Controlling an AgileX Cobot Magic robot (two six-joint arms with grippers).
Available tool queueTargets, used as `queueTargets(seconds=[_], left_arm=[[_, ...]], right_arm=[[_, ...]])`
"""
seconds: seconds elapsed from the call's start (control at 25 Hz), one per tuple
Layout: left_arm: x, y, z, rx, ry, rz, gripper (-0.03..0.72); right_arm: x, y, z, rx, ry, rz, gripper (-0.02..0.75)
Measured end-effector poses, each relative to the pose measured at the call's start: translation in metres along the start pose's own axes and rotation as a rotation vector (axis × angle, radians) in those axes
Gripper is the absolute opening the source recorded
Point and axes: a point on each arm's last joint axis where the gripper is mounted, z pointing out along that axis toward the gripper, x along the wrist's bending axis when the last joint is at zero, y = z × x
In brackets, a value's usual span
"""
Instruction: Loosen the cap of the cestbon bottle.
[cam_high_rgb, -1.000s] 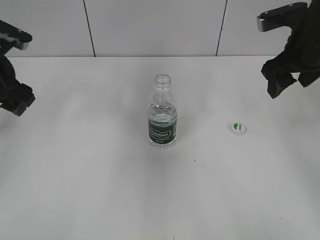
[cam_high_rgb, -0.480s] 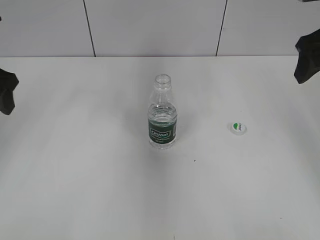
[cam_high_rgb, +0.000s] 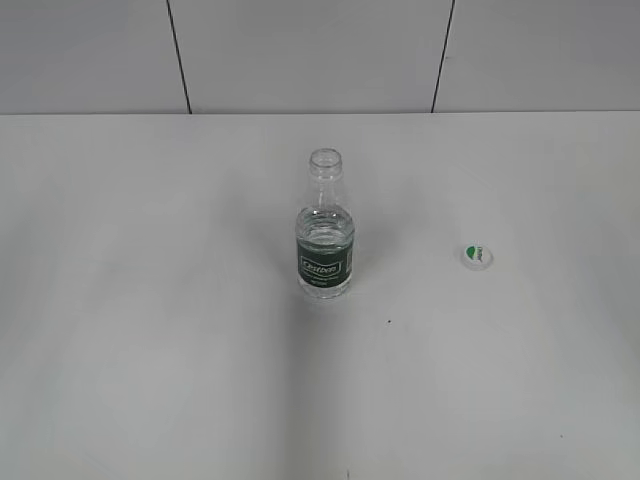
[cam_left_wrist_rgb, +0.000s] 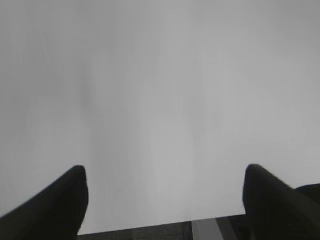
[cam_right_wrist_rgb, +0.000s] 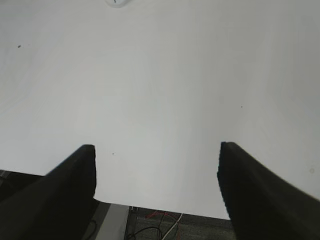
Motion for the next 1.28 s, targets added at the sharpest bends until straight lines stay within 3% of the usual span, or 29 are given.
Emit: queueTargets(seconds=[0.36, 0.6, 0.92, 1.28], left_arm=[[0.002, -0.076, -0.033, -0.224, -0.011, -0.021, 0.569], [0.003, -0.111, -0.039, -0.350, -0.013, -0.030, 0.569], [0.004, -0.139, -0.059, -0.554, -0.007, -0.015, 0.569], [0.005, -0.176, -0.072, -0.796, 0.010, 0.005, 0.569]], right_arm=[[0.011, -0.076, -0.002, -0.030, -0.001, 0.035, 0.577], [0.017, -0.118, -0.013, -0.161, -0.013, 0.042, 0.577], [0.022, -0.145, -0.029, -0.325, -0.032, 0.035, 0.576], [0.023, -0.175, -0.039, -0.390, -0.083, 0.015, 0.575]])
